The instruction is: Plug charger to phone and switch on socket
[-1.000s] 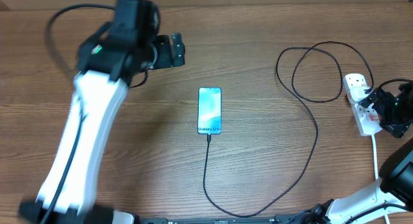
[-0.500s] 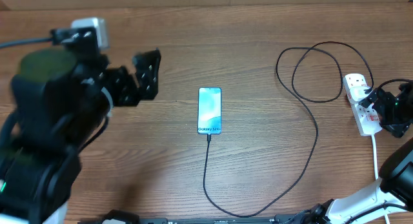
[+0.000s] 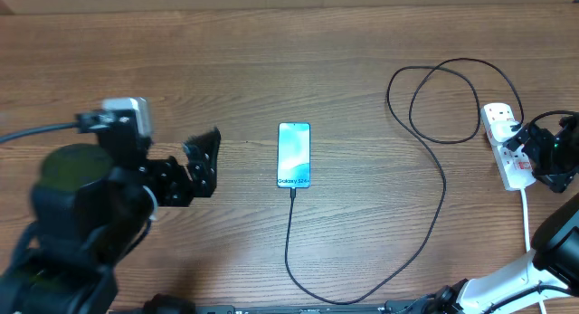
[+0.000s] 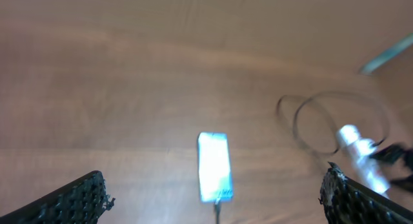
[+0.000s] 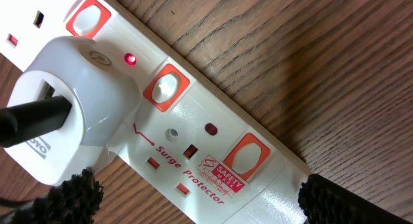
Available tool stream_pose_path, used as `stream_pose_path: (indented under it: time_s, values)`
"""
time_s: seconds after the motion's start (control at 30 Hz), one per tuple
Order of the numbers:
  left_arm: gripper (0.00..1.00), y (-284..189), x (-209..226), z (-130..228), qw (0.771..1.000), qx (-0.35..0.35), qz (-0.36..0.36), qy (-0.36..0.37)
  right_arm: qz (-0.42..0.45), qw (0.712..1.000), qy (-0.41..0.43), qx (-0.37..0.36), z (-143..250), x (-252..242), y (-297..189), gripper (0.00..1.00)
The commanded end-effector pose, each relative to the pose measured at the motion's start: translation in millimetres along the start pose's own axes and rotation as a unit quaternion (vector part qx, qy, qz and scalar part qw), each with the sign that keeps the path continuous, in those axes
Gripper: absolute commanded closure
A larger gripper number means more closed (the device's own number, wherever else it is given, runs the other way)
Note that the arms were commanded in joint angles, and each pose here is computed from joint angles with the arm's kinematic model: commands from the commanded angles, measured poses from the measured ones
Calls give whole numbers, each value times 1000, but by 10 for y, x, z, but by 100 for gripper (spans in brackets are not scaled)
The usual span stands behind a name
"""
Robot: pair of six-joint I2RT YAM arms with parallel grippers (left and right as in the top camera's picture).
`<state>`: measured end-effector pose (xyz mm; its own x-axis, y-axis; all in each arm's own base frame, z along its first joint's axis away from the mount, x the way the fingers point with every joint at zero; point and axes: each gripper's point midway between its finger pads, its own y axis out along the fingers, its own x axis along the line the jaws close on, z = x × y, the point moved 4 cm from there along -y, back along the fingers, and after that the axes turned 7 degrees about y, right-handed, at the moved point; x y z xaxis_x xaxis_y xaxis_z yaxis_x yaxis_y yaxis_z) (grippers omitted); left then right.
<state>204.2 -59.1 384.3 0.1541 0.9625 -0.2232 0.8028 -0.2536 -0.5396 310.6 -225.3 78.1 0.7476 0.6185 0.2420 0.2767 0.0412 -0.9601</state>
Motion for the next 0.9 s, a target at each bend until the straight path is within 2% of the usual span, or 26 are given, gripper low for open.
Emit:
stream_pose_path:
  time_s: [0.0,0.17,0.27,0.5,0.67,0.87]
  values:
    - [0,139,113,304,999,34,-20,5,-7,1000,-11,-24,-75,72,-138,0]
    - [0,393,250,801,995,90,-35,3,-7,1000,-11,-24,-75,72,-138,0]
    - [0,549,313,866,997,67,-40,0,-7,1000,-11,-25,-75,72,-139,0]
    - [1,785,333,667,996,-89,-8,-2,-7,1000,-11,-24,-74,72,-138,0]
    - [1,753,329,551,975,-223,20,4,-7,1000,-11,-24,-75,72,-138,0]
    - [0,684,378,666,948,-314,45,13,-7,1000,-11,-24,-75,72,-138,0]
